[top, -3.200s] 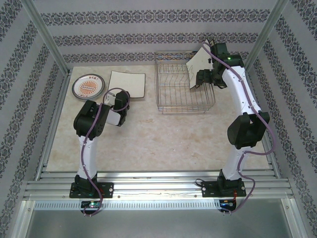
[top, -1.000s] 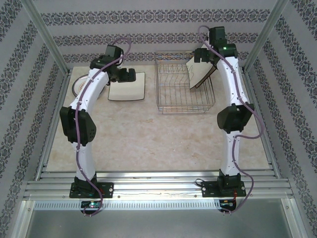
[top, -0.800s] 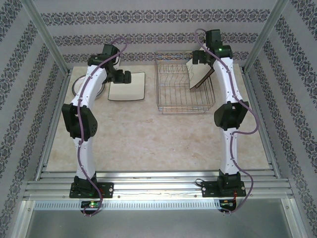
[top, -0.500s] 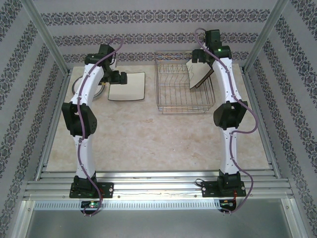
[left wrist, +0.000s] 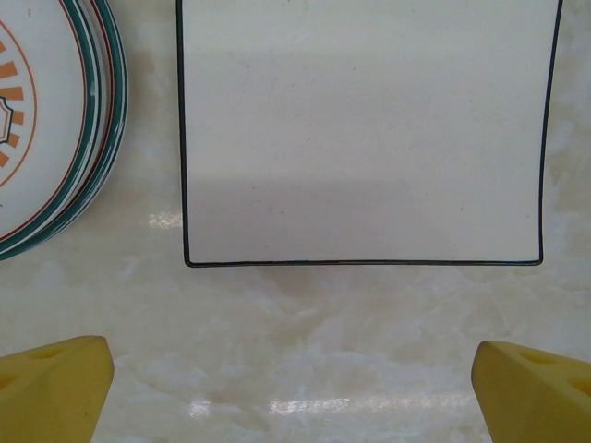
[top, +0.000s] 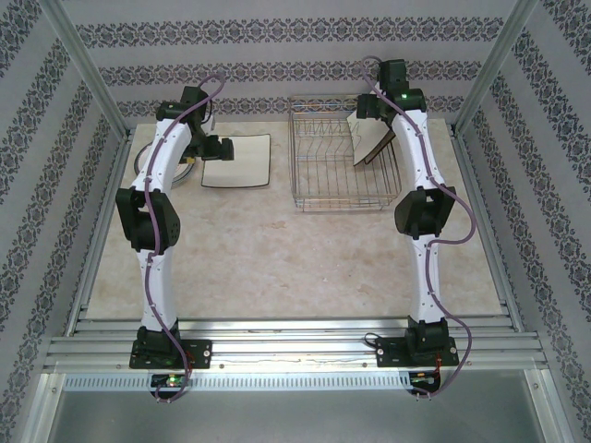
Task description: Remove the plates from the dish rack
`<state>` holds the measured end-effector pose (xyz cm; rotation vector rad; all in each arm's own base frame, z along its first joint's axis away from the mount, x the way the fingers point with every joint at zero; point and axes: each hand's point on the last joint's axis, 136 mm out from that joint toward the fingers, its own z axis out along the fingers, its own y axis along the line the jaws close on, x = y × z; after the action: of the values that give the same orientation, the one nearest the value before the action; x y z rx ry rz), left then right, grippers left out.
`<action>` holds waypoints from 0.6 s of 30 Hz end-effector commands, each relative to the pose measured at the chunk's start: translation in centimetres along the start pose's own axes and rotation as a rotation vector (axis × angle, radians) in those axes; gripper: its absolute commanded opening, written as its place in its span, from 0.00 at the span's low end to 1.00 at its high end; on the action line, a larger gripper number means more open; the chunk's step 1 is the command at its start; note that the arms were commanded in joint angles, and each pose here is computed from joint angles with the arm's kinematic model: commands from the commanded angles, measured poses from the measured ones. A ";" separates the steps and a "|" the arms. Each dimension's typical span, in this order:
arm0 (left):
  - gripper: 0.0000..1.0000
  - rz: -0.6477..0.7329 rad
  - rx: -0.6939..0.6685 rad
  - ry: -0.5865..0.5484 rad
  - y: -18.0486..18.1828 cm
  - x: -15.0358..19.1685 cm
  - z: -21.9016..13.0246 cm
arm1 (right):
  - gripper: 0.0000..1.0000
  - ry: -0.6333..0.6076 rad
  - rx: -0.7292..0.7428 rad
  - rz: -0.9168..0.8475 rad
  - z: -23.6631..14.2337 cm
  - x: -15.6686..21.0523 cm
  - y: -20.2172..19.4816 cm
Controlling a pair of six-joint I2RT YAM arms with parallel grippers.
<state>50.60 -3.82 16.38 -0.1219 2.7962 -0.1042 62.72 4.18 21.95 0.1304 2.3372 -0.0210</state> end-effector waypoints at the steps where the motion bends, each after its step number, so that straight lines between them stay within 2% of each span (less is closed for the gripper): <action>1: 1.00 -0.006 -0.005 0.040 0.5 0.7 0.6 | 0.79 -0.026 -0.029 -0.013 0.3 -0.3 2.3; 4: 1.00 -0.014 -0.016 0.049 0.9 0.9 1.0 | 0.69 -0.031 -0.021 -0.004 0.3 -0.4 2.1; 10: 1.00 -0.023 -0.017 0.048 1.2 1.0 1.1 | 0.39 -0.053 -0.014 0.012 -0.4 -1.0 2.3; 18: 1.00 -0.027 -0.018 0.042 1.4 1.0 1.0 | 0.18 -0.080 -0.029 -0.002 -2.0 -1.7 3.5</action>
<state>50.08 -3.28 15.23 -0.1387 2.8298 -0.0958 63.35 5.80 22.75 0.1393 2.2865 -0.0293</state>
